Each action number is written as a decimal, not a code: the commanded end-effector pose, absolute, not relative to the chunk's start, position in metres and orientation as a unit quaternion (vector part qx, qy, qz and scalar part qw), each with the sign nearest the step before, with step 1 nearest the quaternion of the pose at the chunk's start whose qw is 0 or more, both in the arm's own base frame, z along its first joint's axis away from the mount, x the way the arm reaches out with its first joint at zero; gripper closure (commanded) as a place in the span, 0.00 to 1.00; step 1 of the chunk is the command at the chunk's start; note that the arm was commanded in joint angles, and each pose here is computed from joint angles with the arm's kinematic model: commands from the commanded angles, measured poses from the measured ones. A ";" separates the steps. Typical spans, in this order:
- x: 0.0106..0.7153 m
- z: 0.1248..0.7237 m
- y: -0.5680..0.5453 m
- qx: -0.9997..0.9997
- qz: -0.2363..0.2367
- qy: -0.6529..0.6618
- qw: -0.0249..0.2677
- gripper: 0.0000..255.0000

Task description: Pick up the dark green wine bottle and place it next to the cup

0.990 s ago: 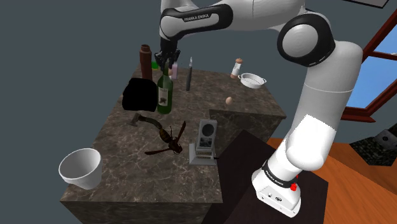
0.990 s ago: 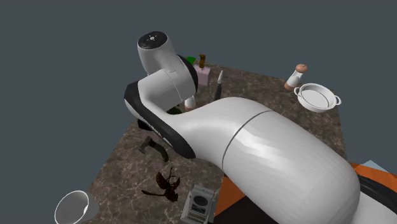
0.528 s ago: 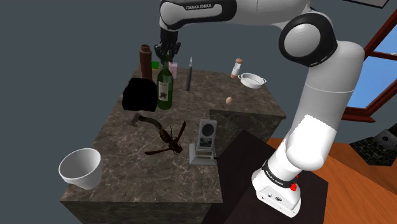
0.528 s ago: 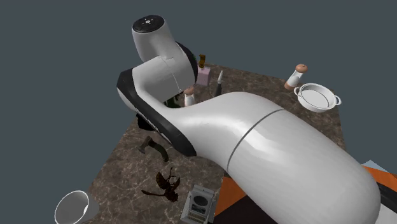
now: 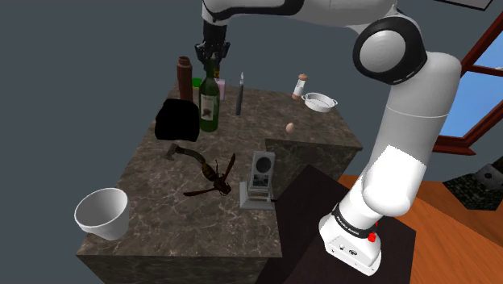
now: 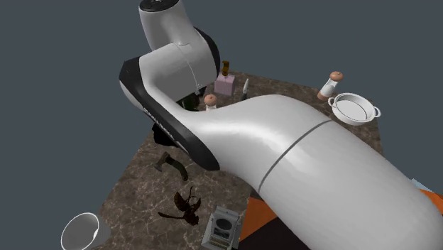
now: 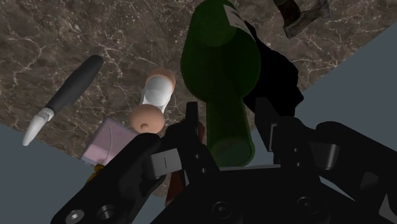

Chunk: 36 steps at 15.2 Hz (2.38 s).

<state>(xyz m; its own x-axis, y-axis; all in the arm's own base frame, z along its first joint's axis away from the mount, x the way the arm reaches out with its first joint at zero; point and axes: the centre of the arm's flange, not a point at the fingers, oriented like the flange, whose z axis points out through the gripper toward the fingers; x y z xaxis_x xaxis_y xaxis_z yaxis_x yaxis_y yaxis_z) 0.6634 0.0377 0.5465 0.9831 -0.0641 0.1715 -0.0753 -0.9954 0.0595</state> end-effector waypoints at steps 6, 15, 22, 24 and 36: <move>0.664 0.583 0.038 0.995 0.085 -0.035 0.033 1.00; 0.664 0.631 0.038 0.995 0.085 -0.035 0.033 1.00; 0.664 0.668 0.038 0.995 0.085 -0.035 0.033 1.00; 0.649 0.668 0.060 0.995 0.085 -0.035 0.033 1.00; 0.563 0.668 0.193 0.995 0.085 -0.035 0.033 1.00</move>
<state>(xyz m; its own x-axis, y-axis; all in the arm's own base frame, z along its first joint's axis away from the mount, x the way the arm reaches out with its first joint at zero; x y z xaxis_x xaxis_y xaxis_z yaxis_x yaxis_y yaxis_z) 0.5729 0.1840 0.6685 0.9833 -0.0627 0.1708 -0.0738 -0.9955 0.0592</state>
